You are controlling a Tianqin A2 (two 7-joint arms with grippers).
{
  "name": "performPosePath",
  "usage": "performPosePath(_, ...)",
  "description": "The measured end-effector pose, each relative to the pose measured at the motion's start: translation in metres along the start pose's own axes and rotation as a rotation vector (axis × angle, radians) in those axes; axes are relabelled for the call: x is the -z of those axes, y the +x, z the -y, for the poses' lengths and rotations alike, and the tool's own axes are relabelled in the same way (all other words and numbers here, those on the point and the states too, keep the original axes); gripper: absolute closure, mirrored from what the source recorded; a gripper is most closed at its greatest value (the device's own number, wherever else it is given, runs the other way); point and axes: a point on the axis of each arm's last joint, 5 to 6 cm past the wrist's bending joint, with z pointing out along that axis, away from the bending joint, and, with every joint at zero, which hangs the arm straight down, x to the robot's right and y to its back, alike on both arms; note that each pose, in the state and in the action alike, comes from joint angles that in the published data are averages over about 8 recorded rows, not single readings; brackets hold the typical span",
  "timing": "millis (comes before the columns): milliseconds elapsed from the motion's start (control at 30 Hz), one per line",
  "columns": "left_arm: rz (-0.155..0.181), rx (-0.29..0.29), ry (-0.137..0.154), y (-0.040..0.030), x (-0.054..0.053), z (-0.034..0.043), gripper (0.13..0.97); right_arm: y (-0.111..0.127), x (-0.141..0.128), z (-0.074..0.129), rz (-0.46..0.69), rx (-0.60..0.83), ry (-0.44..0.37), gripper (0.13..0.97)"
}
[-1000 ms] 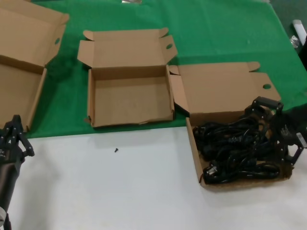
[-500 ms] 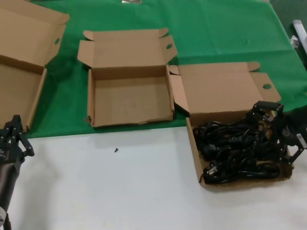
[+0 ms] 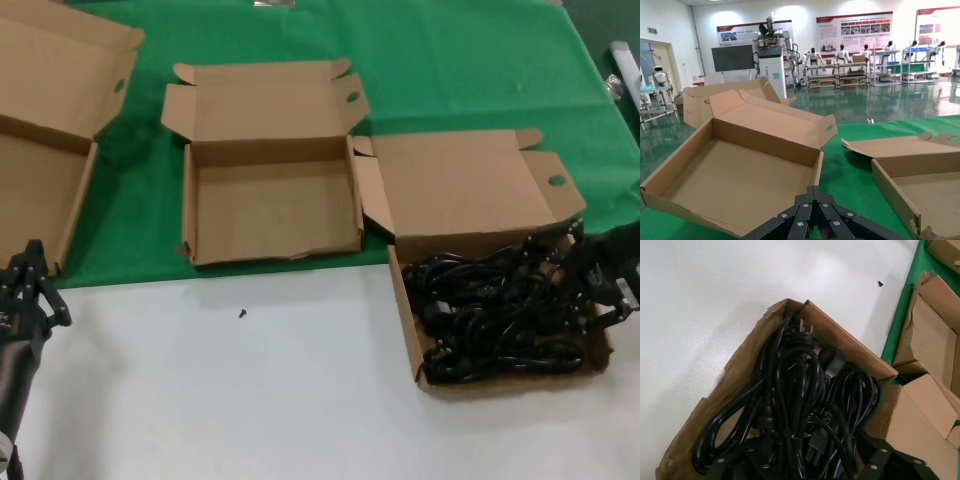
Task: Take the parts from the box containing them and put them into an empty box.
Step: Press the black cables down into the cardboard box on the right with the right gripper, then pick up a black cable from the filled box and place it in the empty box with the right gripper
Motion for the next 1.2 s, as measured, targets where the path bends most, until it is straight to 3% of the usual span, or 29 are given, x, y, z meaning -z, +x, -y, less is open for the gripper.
performPosePath(633, 0.0, 0.0, 0.0, 0.0, 0.0, 0.0, 0.955, 0.002, 0.007, 0.005, 0.013, -0.019, -0.004, 0.811)
performPosePath(1200, 0.0, 0.0, 0.0, 0.0, 0.0, 0.0, 0.955, 0.026, 0.036, 0.017, 0.013, -0.127, 0.006, 0.895)
